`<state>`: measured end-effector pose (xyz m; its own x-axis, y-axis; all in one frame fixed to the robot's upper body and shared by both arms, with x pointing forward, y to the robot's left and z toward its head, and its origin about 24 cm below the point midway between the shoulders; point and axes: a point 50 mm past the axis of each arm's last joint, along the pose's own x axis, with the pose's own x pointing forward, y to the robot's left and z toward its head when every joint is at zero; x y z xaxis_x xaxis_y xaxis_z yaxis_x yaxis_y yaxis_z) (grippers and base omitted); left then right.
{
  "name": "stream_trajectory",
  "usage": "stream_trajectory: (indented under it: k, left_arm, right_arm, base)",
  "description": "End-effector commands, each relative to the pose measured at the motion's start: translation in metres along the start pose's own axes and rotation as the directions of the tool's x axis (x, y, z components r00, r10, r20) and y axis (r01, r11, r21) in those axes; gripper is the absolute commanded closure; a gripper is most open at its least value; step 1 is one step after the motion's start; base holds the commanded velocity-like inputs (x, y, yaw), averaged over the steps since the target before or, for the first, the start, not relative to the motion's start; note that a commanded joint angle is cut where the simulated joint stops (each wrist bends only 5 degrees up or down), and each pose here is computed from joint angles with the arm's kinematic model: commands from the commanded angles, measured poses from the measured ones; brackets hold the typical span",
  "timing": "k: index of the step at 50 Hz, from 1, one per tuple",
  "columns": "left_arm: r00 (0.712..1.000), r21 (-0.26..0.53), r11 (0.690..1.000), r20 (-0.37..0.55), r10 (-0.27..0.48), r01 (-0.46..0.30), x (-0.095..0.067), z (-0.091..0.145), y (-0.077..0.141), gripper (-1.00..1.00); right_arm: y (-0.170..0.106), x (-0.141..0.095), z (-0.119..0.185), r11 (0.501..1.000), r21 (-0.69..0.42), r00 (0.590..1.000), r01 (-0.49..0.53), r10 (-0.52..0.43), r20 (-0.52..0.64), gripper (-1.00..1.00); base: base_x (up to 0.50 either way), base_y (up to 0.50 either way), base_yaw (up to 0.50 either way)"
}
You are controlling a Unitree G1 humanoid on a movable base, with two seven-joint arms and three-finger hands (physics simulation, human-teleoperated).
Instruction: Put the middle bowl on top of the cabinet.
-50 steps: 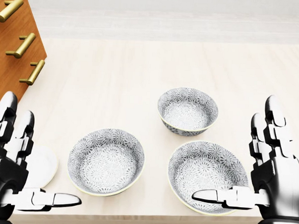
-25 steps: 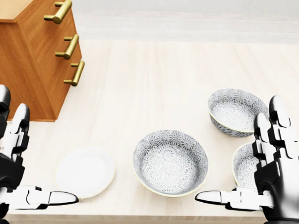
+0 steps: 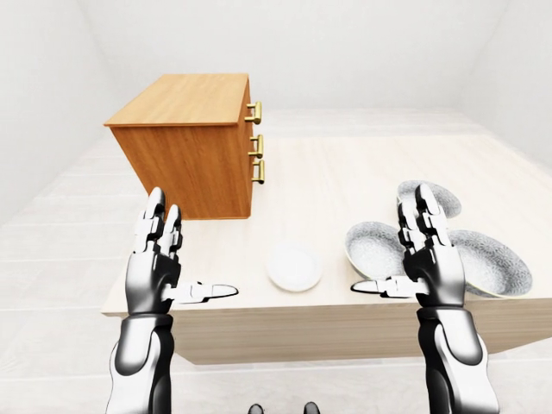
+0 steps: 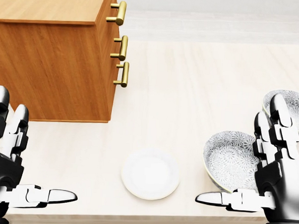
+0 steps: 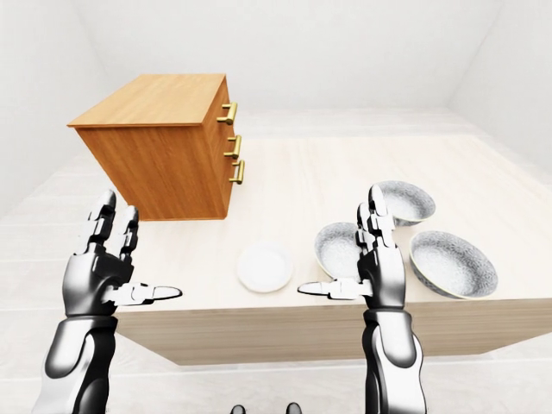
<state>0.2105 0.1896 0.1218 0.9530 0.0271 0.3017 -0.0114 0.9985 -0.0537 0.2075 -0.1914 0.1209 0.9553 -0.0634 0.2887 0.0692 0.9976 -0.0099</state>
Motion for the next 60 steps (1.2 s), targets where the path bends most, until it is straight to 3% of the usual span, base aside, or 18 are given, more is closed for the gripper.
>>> stream_trajectory:
  k: [1, 22, 53, 60]
  left_arm:
    - [1.0, 0.003, 1.0, -0.011, 0.001, -0.001, -0.0001, -0.0023, 0.0002, -1.0]
    - [1.0, 0.01, 1.0, 0.003, 0.01, -0.01, -0.0008, 0.0012, 0.0009, -1.0]
    - [1.0, 0.012, 1.0, -0.007, -0.021, 0.021, -0.0047, 0.0007, 0.0003, -1.0]
    - [1.0, 0.012, 1.0, -0.014, -0.026, 0.026, -0.0065, -0.0003, 0.0, -1.0]
  right_arm:
    - [0.0001, -0.001, 0.0014, 1.0, 0.0, 1.0, -0.004, 0.004, 0.004, -1.0]
    - [-0.0005, -0.0028, 0.0044, 1.0, -0.007, 1.0, -0.012, 0.012, 0.014, -1.0]
    - [0.0014, -0.0048, 0.0024, 0.999, -0.007, 0.999, -0.033, 0.033, 0.002, -1.0]
    - [0.0026, -0.0048, 0.0012, 0.999, -0.011, 0.999, -0.038, 0.038, -0.004, -1.0]
  base:
    - [0.0, 0.5, 0.0]
    - [0.0, 0.48, 0.0]
    - [0.0, 0.01, 0.0]
    - [0.32, 0.0, 0.0]
